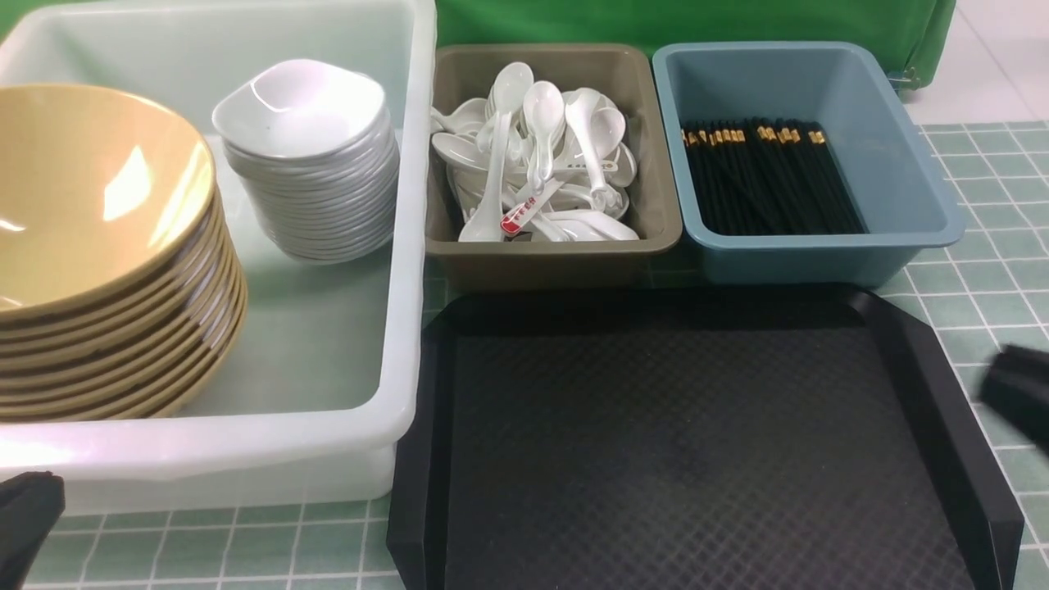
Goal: On blue table put chopsticks spoon bowls plates into blue grey white boxes.
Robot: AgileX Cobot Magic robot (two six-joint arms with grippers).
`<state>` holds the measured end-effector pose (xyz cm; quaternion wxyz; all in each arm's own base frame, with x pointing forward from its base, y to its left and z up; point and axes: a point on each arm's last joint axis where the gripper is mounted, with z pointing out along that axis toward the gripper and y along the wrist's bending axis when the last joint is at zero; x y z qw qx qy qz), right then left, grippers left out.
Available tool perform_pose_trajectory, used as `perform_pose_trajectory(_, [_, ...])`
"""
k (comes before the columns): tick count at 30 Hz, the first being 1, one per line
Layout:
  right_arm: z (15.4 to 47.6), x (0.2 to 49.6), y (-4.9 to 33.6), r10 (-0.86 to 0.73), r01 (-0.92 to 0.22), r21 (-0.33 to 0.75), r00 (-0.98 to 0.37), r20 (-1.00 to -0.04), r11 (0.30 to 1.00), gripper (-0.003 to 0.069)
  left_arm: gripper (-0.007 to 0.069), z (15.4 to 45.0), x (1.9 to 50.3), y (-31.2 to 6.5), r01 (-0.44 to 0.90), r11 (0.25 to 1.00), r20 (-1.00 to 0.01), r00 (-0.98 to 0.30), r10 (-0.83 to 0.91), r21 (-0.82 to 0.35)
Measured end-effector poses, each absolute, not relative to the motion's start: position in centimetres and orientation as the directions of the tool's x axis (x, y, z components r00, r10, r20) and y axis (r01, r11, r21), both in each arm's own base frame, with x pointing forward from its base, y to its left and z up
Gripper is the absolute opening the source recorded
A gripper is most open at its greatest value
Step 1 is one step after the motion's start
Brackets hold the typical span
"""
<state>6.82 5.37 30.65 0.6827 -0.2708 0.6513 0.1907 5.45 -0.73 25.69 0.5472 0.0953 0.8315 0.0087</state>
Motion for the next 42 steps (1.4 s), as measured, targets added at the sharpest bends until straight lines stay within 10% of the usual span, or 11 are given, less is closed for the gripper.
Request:
perform_pose_trajectory(7, [24.7,6.0,1.5,0.002,-0.245,-0.019,0.084,-0.996,0.969,0.0035,-0.0012,25.7,5.5,-0.7,0.148,0.982,-0.91,-0.38,0.168,0.119])
perform_pose_trajectory(15, [19.5,5.7,-0.2,0.022,0.042,0.02,-0.036,-0.999,0.999,0.0035,-0.0012,25.7,5.5,-0.7,0.148,0.982,-0.91,-0.38,0.168,0.119])
perform_pose_trajectory(22, [17.7,5.4,-0.5,0.036,0.076,0.019,-0.23,-0.973,0.997,0.0035,-0.0012,25.7,5.5,-0.7,0.148,0.982,-0.91,-0.38,0.168,0.119])
perform_pose_trajectory(42, [17.7,5.4,-0.4,0.037,0.074,0.019,-0.235,-0.971,0.997,0.004,-0.0012,25.7,5.5,-0.7,0.148,0.982,-0.911,-0.378,0.167,0.119])
